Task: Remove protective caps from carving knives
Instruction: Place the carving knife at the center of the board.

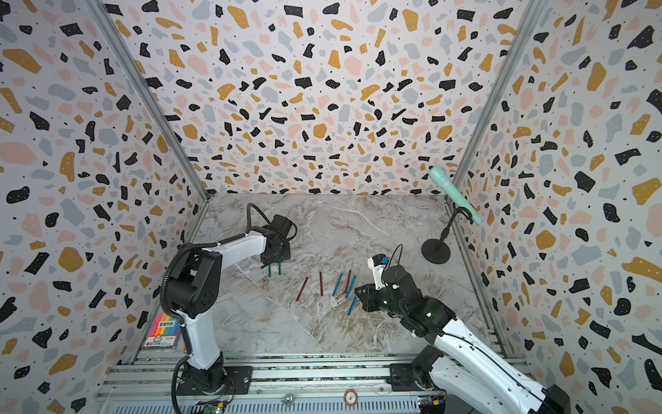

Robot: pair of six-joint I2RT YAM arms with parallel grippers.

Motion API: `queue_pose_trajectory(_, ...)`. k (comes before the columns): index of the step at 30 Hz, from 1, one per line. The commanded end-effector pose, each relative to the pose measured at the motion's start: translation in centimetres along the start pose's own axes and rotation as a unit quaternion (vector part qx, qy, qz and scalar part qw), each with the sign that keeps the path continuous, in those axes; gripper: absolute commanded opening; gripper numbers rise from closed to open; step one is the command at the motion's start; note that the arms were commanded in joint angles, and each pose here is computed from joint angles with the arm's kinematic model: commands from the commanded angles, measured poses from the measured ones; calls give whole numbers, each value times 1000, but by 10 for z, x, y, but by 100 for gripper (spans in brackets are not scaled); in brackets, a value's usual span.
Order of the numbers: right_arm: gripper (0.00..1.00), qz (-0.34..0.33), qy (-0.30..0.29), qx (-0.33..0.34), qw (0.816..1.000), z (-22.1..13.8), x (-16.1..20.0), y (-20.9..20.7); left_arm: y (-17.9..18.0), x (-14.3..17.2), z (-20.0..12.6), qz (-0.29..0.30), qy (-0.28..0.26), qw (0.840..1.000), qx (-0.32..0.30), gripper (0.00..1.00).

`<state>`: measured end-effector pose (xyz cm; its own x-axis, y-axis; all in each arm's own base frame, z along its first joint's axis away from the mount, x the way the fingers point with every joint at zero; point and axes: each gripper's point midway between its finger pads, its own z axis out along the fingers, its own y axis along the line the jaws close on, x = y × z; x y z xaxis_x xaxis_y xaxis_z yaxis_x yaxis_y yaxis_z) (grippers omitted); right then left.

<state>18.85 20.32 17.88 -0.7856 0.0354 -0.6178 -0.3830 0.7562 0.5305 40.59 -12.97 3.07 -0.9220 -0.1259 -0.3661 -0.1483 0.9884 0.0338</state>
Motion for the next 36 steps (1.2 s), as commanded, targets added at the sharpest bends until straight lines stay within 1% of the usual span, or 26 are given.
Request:
queue_pose_trajectory(1,0,1,-9,3,1000,-1,-3,0,1,-2,0,7,10,1000,-4,0)
queue_pose_trajectory(22,0,6,0,-3,1000,3,5,1,6,5,12,12,31,999,-13,0)
queue_pose_trajectory(26,0,7,-2,-4,1000,4,5,2,7,7,13,17,33,999,-14,7)
queue_pose_trajectory(36,0,10,3,-6,1000,6,8,3,6,10,15,18,37,999,-10,18)
